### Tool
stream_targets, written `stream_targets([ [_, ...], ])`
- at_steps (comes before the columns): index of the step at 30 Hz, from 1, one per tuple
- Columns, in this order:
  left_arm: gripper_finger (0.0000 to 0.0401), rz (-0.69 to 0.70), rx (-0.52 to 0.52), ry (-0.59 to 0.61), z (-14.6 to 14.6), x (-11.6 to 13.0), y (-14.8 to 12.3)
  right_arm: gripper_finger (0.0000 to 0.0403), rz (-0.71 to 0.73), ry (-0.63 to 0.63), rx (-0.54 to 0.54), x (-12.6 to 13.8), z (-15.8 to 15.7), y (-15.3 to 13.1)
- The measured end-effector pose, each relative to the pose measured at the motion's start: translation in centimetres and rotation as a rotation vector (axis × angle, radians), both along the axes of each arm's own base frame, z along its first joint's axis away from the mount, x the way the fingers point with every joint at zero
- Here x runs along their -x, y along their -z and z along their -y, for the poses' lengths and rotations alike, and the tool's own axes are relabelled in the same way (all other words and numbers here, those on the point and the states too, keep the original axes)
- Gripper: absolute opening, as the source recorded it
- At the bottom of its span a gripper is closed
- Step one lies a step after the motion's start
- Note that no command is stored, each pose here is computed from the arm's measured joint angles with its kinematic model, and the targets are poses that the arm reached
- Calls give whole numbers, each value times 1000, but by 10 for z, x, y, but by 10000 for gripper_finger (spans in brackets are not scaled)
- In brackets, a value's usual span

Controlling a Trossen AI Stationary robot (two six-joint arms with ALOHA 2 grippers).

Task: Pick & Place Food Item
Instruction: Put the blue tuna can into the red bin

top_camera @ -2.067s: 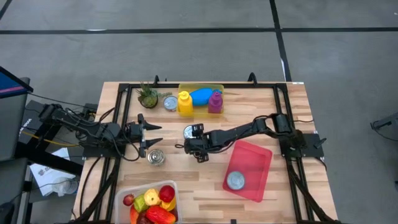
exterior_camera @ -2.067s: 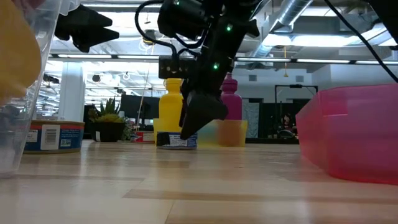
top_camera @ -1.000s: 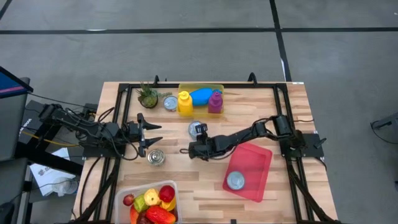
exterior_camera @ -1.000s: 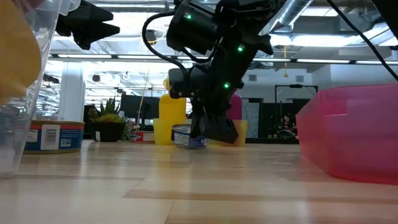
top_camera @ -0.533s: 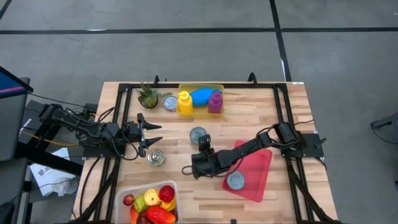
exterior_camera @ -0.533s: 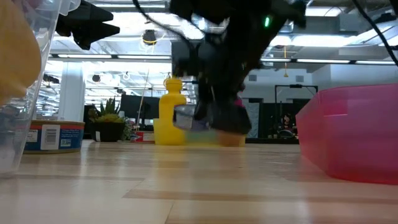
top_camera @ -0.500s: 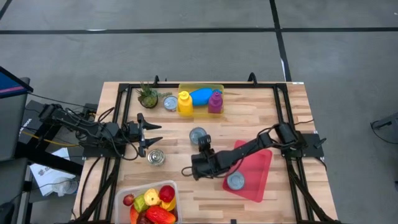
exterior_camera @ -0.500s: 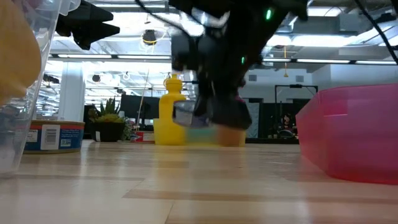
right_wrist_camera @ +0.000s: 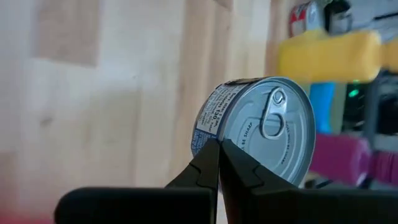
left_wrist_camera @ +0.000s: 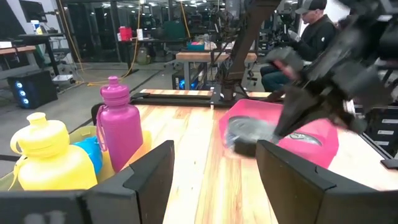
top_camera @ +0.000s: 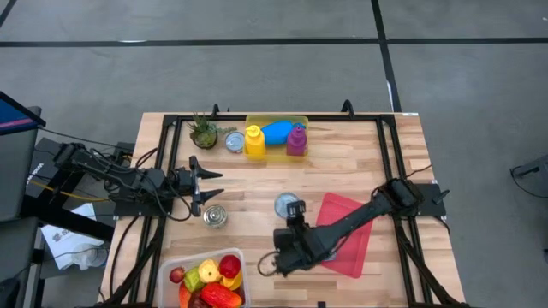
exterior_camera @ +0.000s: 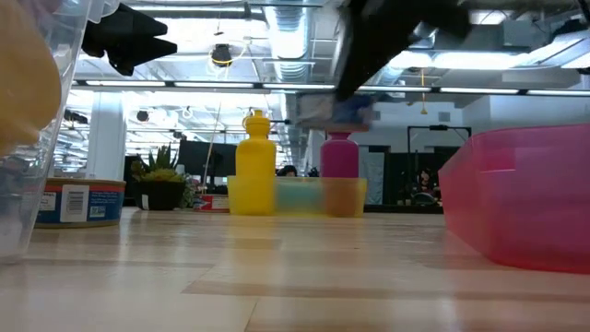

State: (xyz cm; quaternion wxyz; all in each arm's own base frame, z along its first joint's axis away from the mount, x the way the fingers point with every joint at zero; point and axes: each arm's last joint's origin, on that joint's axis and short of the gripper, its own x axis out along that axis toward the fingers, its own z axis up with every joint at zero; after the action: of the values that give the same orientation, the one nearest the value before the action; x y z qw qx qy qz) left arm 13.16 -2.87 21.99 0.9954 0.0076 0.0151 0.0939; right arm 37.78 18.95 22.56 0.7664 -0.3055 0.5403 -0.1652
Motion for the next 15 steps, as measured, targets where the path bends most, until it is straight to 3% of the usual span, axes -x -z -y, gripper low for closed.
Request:
stream_targets([
  [8, 218, -22, -5, 0, 0, 0, 2, 0, -61, 167, -156, 41, -35, -28],
  [15, 218, -21, -4, 0, 0, 0, 2, 0, -83, 278, -309, 60, -59, -27],
])
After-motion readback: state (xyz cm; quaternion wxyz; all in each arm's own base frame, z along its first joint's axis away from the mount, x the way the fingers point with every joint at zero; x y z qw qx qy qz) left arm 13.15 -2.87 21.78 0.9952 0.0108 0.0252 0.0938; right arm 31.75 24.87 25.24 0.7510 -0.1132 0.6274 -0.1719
